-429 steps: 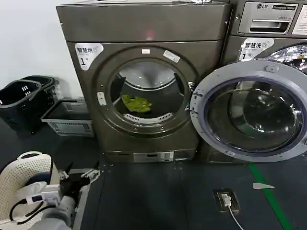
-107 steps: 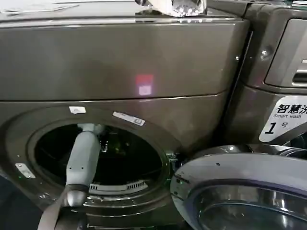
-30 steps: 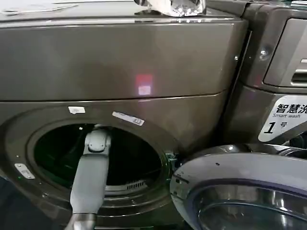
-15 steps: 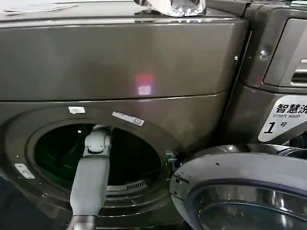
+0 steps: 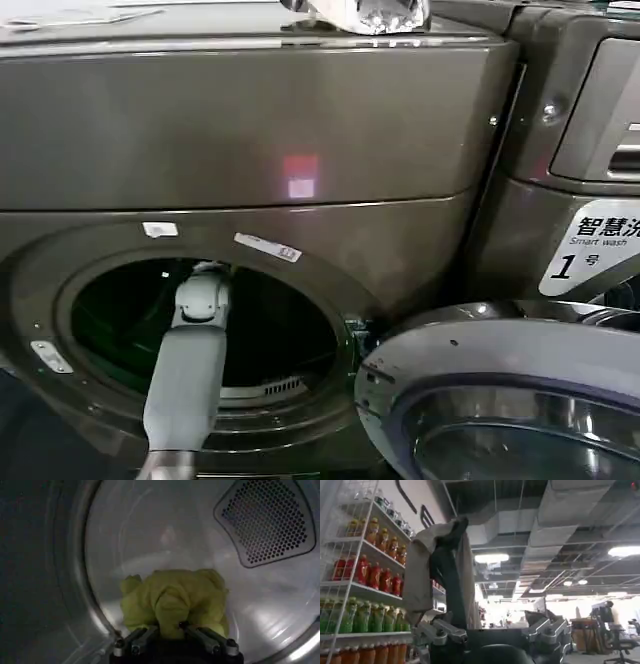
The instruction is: Grasp the clothes from the dryer.
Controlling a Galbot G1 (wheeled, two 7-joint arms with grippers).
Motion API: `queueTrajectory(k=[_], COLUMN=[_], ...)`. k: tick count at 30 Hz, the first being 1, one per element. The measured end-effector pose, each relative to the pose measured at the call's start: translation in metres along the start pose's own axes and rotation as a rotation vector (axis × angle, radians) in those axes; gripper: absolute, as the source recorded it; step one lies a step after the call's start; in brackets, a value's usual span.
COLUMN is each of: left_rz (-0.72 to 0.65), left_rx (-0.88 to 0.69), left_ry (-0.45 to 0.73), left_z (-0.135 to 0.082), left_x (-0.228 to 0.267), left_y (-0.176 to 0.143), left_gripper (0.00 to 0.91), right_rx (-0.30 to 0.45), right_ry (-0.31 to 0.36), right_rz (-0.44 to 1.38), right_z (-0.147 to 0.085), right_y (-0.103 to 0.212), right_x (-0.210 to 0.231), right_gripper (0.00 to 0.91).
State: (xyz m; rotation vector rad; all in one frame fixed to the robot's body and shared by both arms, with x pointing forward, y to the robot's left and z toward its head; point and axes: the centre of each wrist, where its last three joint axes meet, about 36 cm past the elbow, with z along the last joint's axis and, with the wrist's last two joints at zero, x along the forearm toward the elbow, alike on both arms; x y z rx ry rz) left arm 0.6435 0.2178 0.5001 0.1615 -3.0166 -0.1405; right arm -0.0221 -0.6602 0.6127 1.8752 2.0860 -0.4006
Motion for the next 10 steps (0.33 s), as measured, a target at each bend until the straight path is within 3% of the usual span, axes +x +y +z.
queueTrajectory(k=[10], left_rz=[0.009], left_rx=[-0.009], left_ry=[-0.007], left_z=[0.0], left_x=[0.0006], left_y=[-0.0001], left_gripper=[0.0], right_rx=[0.0], right_ry=[0.0], right_rz=[-0.004], right_z=[-0.0011], right_y=[-0.0002], right_x=[0.0007], right_gripper=[0.907])
